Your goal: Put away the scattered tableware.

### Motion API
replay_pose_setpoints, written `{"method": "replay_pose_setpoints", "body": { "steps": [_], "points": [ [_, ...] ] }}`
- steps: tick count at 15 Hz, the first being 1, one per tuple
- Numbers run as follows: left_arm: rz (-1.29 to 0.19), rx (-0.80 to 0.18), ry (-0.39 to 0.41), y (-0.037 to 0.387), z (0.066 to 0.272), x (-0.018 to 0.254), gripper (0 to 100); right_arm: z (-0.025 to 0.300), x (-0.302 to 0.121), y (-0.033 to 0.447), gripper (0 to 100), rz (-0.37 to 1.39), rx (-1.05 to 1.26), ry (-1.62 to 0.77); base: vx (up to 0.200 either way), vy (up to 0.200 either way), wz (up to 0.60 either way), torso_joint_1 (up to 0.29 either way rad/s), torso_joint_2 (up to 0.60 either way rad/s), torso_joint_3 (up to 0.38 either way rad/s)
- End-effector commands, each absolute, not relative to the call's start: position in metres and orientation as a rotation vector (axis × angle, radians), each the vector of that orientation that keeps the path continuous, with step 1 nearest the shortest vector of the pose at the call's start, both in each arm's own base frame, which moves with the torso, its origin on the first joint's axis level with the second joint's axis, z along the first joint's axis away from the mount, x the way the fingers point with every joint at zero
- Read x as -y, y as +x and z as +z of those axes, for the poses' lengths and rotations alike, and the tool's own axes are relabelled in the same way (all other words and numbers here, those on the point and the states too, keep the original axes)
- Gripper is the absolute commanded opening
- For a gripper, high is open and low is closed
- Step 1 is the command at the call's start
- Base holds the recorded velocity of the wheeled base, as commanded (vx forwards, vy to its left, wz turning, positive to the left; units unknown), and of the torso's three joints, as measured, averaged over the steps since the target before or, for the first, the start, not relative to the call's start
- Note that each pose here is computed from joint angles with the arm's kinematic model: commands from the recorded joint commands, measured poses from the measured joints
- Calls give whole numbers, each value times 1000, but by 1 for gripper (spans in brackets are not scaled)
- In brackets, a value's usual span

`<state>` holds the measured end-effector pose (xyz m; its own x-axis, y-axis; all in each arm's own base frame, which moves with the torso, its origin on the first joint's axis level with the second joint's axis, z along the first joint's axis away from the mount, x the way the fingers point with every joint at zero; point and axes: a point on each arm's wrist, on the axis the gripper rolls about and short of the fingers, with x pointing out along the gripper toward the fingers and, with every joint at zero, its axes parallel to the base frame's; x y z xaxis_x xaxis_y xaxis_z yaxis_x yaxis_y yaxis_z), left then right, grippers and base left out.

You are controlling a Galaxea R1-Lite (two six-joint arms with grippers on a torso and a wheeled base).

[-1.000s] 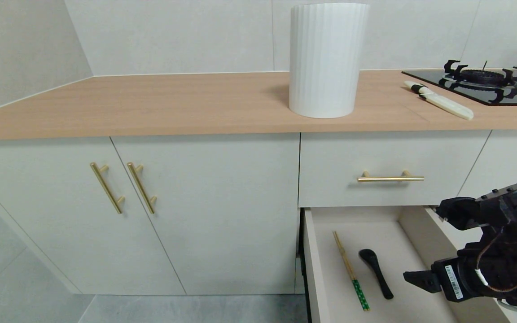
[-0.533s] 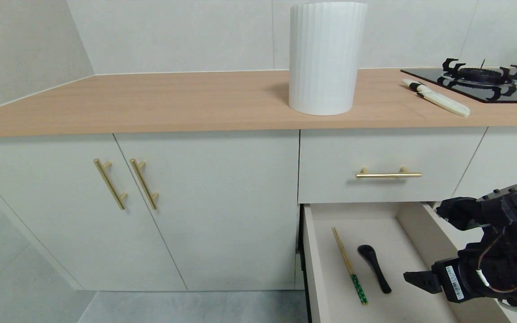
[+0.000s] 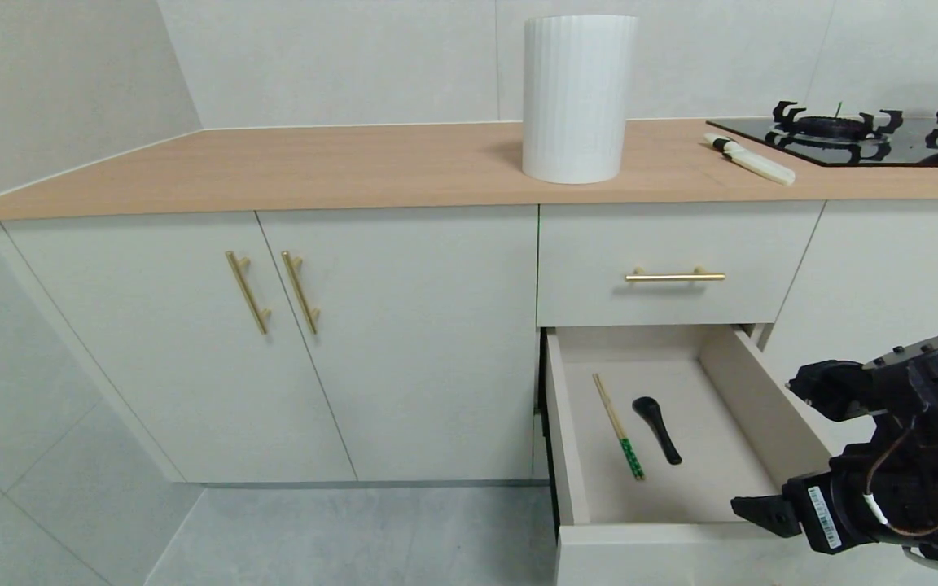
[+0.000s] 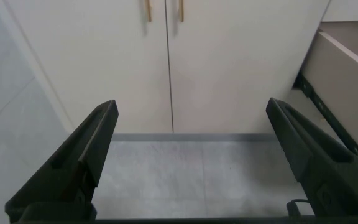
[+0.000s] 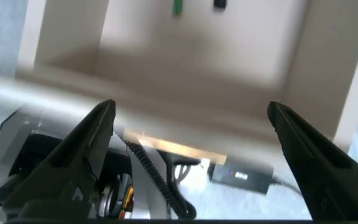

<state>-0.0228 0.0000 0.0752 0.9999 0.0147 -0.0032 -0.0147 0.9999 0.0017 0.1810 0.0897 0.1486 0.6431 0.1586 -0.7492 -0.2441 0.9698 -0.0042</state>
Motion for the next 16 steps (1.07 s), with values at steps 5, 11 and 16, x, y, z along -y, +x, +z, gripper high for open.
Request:
{"method": "replay_pose_setpoints", "body": {
  "steps": [5,11,16],
  "points": [
    [15,-5,2,-23,75,0,100,136,-93,185,100,231,-896,-128,-80,0,0,0,2,2],
    [15,-5,2,-23,75,0,100,114,-103,190,100,242,-991,-174,0,0,0,0,0,0],
    [15,-5,2,-23,75,0,100,99,-108,197,100,230,-1043,-193,0,0,0,0,0,0]
  ]
}}
